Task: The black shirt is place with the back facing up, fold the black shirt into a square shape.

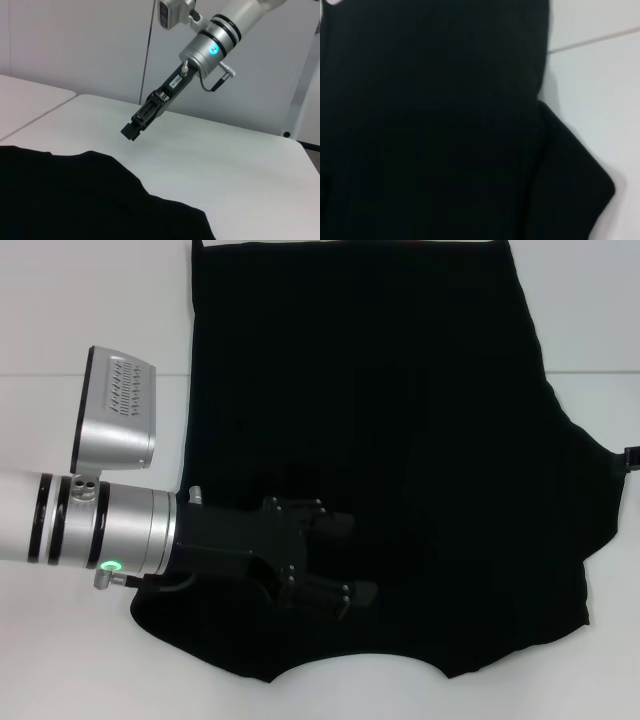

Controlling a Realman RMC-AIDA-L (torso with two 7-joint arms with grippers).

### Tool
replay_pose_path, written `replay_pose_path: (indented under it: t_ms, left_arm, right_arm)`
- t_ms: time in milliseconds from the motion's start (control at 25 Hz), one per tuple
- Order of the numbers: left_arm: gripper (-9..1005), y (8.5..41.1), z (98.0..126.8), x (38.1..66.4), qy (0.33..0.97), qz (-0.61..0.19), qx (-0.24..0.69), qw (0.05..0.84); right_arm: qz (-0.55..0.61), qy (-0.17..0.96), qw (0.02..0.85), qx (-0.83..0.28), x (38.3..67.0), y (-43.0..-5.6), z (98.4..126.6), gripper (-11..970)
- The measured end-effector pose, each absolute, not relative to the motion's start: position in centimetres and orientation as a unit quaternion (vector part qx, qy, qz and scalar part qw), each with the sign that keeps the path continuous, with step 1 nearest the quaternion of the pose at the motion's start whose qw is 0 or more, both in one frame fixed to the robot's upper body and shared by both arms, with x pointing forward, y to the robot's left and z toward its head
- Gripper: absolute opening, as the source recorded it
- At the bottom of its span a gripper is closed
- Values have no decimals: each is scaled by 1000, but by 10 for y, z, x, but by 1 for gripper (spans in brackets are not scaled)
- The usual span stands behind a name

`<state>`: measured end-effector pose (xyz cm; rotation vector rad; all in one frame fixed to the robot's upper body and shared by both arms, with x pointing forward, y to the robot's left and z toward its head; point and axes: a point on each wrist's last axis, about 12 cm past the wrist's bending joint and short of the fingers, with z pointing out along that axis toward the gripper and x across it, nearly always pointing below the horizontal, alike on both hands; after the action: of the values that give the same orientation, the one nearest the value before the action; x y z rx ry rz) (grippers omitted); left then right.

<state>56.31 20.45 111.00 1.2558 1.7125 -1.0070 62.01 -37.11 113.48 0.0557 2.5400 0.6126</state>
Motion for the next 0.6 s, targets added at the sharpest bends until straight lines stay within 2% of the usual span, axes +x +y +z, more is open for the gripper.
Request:
replay_pose_path:
  t_ms: [600]
  left_arm:
    - [921,206,1106,561,674,-394,488,391]
  right_arm:
    - [188,945,265,23,634,-349,1105,821]
